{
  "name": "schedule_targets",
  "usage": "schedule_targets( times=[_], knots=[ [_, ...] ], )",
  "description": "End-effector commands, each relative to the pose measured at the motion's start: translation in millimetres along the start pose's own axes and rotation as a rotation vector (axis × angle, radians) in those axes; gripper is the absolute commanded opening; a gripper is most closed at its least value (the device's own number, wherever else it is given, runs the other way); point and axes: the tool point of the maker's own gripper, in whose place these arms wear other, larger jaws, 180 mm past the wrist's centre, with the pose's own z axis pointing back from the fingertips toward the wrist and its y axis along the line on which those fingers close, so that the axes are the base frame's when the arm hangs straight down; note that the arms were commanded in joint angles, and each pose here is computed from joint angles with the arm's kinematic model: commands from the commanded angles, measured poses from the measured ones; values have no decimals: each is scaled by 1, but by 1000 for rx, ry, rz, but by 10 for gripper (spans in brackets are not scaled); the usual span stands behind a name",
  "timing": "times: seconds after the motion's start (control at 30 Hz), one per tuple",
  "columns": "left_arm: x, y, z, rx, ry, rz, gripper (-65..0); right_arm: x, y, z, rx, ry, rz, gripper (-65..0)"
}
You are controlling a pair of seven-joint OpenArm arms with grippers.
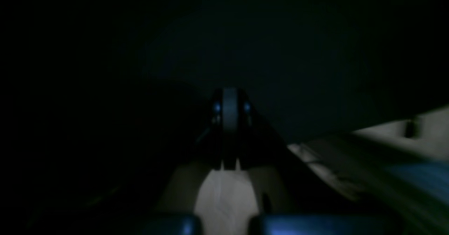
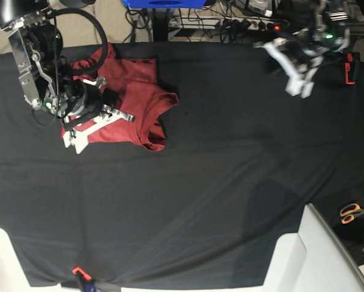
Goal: Fold the T-shirt properly
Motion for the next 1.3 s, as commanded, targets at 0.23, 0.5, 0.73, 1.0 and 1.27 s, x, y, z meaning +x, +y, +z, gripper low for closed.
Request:
schedule_targets(
  times=[0.23,0.5,0.73,1.0,1.27],
  knots=[
    [44,-98,-33,-229,-85,-75,-265,10,-32,9,-58,-69,-3,-602],
    [71,-135,-40,-336,-209,-158,0,15,-84,24,-149,-106,-98,-600],
    [99,-160,-65,-390,-231,-158,0,16,-94,26,-173,-108,-96,-600],
    [85,-191,-88,-437,-114,-96,0,17,-94,26,-174,-109,-97,-600],
    [81,-189,-95,-434,-90,-90,-247,17,-95,26,-174,-110,-97,-600]
  ],
)
